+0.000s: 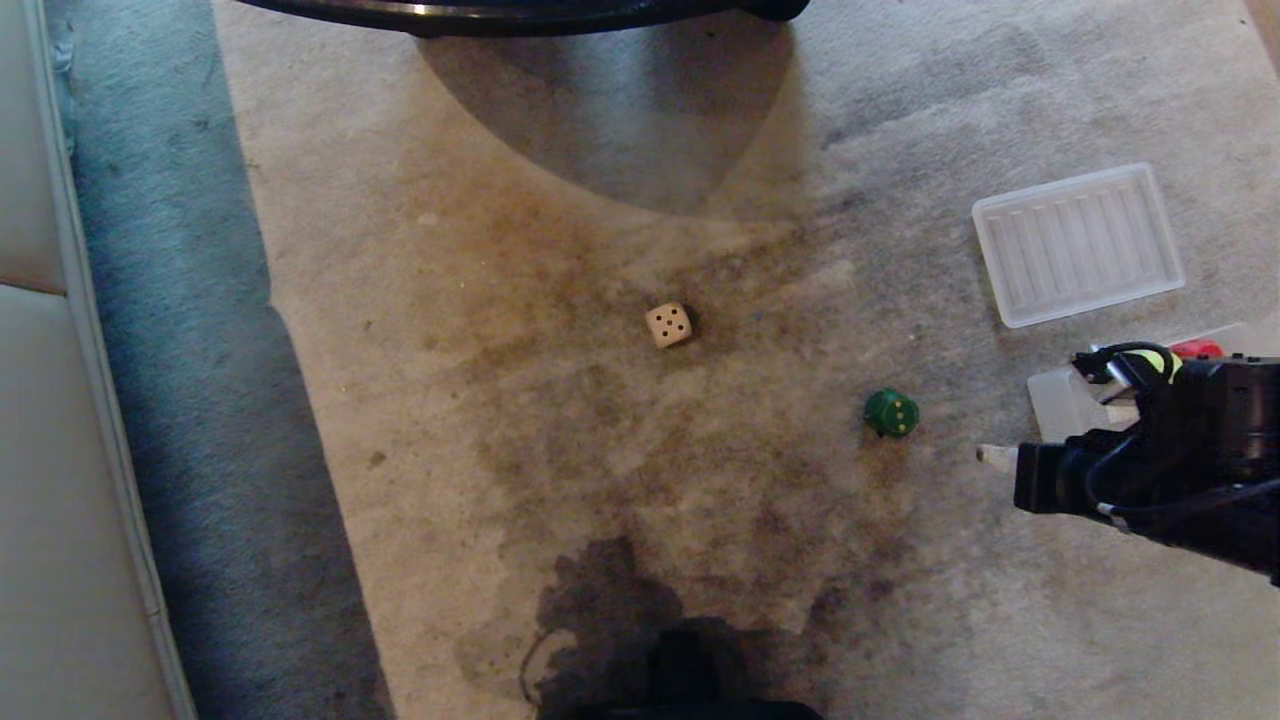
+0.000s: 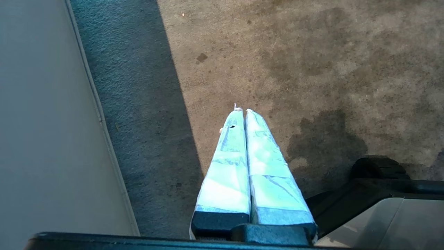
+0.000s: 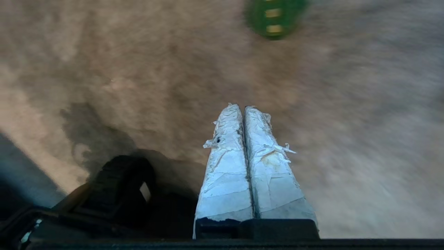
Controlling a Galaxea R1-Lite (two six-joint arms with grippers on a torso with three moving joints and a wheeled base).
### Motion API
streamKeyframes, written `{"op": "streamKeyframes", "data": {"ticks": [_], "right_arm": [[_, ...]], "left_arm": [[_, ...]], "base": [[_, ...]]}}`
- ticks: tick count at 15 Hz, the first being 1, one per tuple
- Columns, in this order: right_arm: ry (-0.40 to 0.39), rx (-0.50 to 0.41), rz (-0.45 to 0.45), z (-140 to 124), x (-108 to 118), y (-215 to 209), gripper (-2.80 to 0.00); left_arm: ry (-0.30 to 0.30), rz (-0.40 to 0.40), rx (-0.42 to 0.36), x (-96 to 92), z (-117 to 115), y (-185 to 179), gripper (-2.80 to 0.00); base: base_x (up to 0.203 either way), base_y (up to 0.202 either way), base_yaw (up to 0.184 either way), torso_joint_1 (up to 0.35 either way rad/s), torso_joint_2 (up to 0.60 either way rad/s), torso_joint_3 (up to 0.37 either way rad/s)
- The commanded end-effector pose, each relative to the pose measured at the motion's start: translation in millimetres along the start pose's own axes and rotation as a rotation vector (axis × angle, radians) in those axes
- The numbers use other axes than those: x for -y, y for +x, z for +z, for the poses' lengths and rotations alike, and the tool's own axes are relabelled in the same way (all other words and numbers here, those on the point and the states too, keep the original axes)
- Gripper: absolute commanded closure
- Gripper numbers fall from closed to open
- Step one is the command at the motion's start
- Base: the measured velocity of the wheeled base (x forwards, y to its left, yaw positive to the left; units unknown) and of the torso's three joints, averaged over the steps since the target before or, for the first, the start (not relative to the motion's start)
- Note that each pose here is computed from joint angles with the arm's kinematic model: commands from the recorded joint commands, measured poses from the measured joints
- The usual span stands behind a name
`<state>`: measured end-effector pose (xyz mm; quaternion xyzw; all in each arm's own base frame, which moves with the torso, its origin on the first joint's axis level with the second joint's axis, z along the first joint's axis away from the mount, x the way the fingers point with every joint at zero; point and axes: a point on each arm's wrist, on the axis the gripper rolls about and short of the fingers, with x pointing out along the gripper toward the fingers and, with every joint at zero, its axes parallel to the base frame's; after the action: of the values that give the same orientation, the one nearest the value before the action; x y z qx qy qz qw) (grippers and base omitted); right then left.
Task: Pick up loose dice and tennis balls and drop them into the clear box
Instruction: Pick up toys out of the box
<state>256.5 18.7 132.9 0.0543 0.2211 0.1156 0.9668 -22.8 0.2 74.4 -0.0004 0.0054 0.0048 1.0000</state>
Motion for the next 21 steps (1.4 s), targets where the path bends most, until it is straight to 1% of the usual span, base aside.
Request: {"op": "streamKeyframes", "data": {"ticks": [1, 2, 4, 6, 7, 8, 11, 12, 13, 15, 17, 18, 21], "right_arm": [[-0.023, -0.087, 0.030, -20.8, 4.1, 30.0, -2.80], [-0.073, -0.116, 0.032, -29.8, 6.1, 40.2, -2.80], [-0.208, -0.149, 0.038, -42.5, 9.2, 54.3, -2.80], [-0.321, -0.160, 0.036, -44.9, 13.2, 53.1, -2.80], [-0.363, -0.175, 0.032, -48.5, 17.1, 53.6, -2.80], [-0.424, -0.199, 0.031, -55.2, 22.1, 56.4, -2.80], [-0.470, -0.212, 0.033, -60.3, 30.8, 63.3, -2.80], [-0.492, -0.190, 0.033, -59.6, 32.0, 68.8, -2.80], [-0.508, -0.148, 0.034, -57.8, 33.4, 75.9, -2.80], [-0.528, -0.096, 0.053, -55.1, 34.6, 83.8, -2.80], [-0.559, -0.049, 0.106, -56.6, 36.3, 94.2, -2.80], [-0.594, -0.004, 0.140, -53.7, 37.2, 99.4, -2.80], [-0.774, 0.097, 0.165, -44.2, 43.8, 114.8, -2.80]], "left_arm": [[-0.001, 0.001, 0.000, 0.0, 0.0, 0.0, 0.00], [-0.001, 0.000, 0.000, 0.0, 0.0, 0.0, 0.00], [-0.001, 0.001, -0.001, 0.0, -0.4, 0.1, 0.00], [-0.001, 0.001, 0.000, 0.0, 0.0, 0.0, 0.00], [-0.001, 0.000, 0.000, 0.0, 0.0, 0.0, 0.00], [-0.001, 0.000, -0.001, 0.0, -0.4, 0.1, 0.00], [-0.001, 0.001, 0.000, 0.0, -0.1, 0.0, 0.00], [-0.001, 0.000, 0.000, 0.0, 0.0, 0.0, 0.00], [-0.001, 0.000, 0.000, 0.0, 0.0, 0.0, 0.00], [-0.001, 0.000, -0.001, 0.0, -0.4, 0.1, 0.00], [-0.001, 0.000, 0.000, 0.0, -0.1, 0.0, 0.00], [-0.001, 0.000, -0.001, 0.0, -0.2, 0.1, 0.00], [-0.001, 0.000, 0.000, 0.0, 0.0, 0.0, 0.00]], "base": [[0.000, 0.000, 0.000, 0.000, 0.00, 0.000], [0.000, 0.000, 0.000, 0.000, 0.00, 0.000], [0.000, 0.000, 0.000, 0.000, 0.00, 0.000], [0.000, 0.000, 0.000, 0.000, 0.00, 0.000], [0.000, 0.000, 0.000, 0.000, 0.00, 0.000], [0.000, 0.000, 0.000, 0.000, 0.00, 0.000], [0.000, 0.000, 0.000, 0.000, 0.00, 0.000], [0.000, 0.000, 0.000, 0.000, 0.00, 0.000], [0.000, 0.000, 0.000, 0.000, 0.00, 0.000], [0.000, 0.000, 0.000, 0.000, 0.00, 0.000], [0.000, 0.000, 0.000, 0.000, 0.00, 0.000], [0.000, 0.000, 0.000, 0.000, 0.00, 0.000], [0.000, 0.000, 0.000, 0.000, 0.00, 0.000]]}}
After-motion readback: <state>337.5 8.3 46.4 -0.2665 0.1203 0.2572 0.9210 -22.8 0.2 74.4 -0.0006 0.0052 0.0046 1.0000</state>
